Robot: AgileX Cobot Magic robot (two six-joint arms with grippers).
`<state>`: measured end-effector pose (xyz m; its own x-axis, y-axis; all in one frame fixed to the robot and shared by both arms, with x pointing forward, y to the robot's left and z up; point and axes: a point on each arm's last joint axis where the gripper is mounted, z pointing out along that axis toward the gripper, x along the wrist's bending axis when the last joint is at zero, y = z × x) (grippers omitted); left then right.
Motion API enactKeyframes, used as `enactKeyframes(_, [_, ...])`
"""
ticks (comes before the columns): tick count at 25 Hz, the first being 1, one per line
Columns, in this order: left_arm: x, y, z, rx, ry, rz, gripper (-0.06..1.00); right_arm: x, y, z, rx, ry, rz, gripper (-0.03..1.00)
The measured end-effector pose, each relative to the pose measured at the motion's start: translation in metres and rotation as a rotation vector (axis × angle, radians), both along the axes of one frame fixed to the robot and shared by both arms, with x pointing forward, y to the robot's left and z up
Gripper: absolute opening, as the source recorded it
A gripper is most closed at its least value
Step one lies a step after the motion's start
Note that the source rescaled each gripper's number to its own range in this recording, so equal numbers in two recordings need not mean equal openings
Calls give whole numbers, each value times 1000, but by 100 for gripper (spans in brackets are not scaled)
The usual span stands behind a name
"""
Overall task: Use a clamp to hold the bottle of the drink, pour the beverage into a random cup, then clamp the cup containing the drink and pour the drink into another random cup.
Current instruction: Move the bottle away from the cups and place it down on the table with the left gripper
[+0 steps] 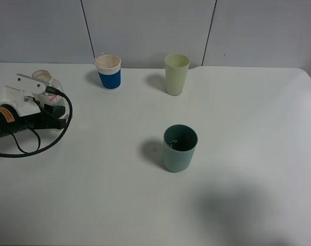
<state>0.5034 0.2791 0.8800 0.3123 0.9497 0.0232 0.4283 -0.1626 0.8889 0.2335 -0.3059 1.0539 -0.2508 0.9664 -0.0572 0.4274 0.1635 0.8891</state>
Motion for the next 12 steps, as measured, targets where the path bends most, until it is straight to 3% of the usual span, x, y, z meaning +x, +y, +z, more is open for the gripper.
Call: enactKeyframes(12, [1, -1, -13, -27, -9, -7, 1, 0, 0, 0, 0, 0, 0, 74])
